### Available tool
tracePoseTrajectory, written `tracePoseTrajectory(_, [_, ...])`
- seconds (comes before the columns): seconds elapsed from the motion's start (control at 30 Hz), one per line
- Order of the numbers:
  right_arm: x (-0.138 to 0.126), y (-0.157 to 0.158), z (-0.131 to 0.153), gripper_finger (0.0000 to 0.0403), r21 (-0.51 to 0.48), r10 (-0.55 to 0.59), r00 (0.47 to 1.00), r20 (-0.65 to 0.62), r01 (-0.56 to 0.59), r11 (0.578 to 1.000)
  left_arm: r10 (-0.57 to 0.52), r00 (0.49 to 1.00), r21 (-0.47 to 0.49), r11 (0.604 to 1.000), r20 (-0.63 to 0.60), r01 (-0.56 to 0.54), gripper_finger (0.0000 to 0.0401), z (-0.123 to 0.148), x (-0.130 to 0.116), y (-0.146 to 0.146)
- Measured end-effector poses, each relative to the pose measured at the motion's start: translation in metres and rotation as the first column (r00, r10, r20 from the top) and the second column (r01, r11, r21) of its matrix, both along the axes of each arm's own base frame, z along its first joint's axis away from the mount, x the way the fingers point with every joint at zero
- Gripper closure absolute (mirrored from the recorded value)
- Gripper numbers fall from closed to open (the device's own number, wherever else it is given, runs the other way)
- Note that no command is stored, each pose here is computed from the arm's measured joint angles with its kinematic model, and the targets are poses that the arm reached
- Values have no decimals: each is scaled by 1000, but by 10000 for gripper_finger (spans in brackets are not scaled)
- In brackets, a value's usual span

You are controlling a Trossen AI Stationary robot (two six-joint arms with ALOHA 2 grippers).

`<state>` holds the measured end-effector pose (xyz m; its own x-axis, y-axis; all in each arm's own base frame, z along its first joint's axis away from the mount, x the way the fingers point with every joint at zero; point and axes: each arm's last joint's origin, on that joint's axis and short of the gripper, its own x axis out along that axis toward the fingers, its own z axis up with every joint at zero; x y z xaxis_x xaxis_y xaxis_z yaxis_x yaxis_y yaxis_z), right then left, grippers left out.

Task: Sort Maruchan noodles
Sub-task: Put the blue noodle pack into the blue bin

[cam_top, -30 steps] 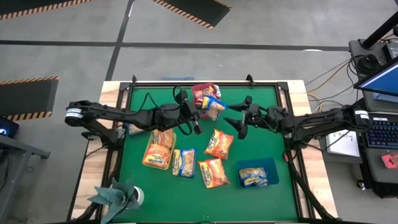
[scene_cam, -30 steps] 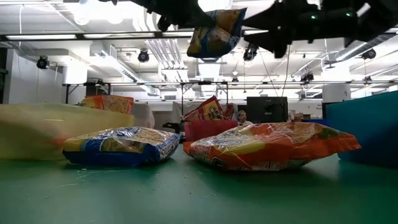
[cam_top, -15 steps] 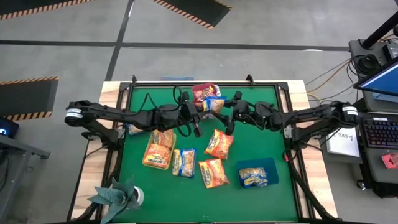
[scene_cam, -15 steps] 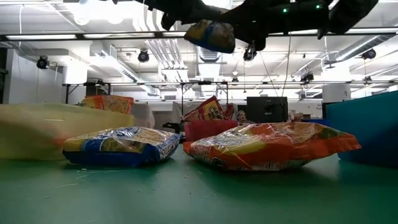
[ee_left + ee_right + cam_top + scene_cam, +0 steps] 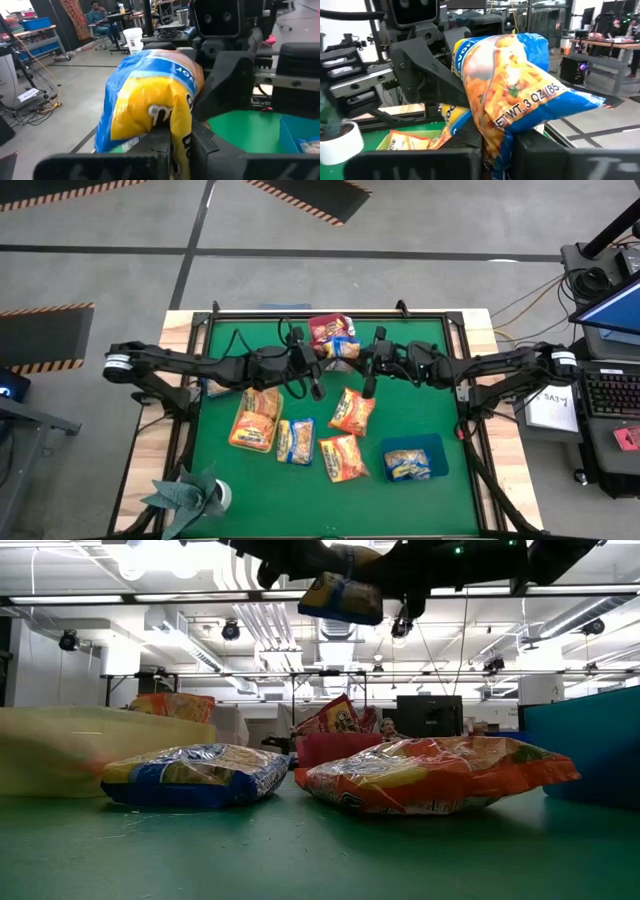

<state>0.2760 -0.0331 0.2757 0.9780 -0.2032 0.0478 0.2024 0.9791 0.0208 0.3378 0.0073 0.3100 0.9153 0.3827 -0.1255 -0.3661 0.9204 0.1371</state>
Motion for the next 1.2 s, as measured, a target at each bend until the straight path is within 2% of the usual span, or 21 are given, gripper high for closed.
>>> tracePoseTrajectory(0.13, [-5, 1, 4, 380, 0, 10, 1000, -8, -10, 1000, -12, 1000, 3, 1000, -16, 12, 356, 7, -8, 0])
tracePoseTrajectory(0.37, [-22, 3, 16, 380, 3, 25, 999, -37, -25, 1000, -40, 994, 37, 998, -104, 44, 255, 22, -34, -1])
tracePoseTrajectory(0.53, [-35, 8, 34, 380, 64, 73, 980, -183, -62, 996, -41, 981, 45, 998, -188, 51, 202, 32, -62, 0])
tracePoseTrajectory(0.67, [-40, 21, 53, 380, 115, 138, 916, -377, -102, 988, -40, 977, 26, 999, -210, 46, 185, 34, -76, -1])
tracePoseTrajectory(0.8, [-42, 39, 69, 380, 145, 212, 793, -572, -156, 977, -41, 975, 22, 999, -219, 47, 182, 28, -83, -1])
tracePoseTrajectory(0.87, [-42, 49, 74, 380, 185, 246, 712, -658, -163, 969, -40, 975, 20, 999, -220, 46, 182, 24, -87, -1])
tracePoseTrajectory(1.07, [-40, 79, 74, 380, 313, 348, 386, -854, -152, 937, -36, 973, 2, 999, -230, 38, 182, 15, -91, -1])
tracePoseTrajectory(1.2, [-43, 101, 56, 380, 352, 368, 133, -920, -132, 927, -37, 975, 9, 999, -221, 40, 182, 9, -90, -1])
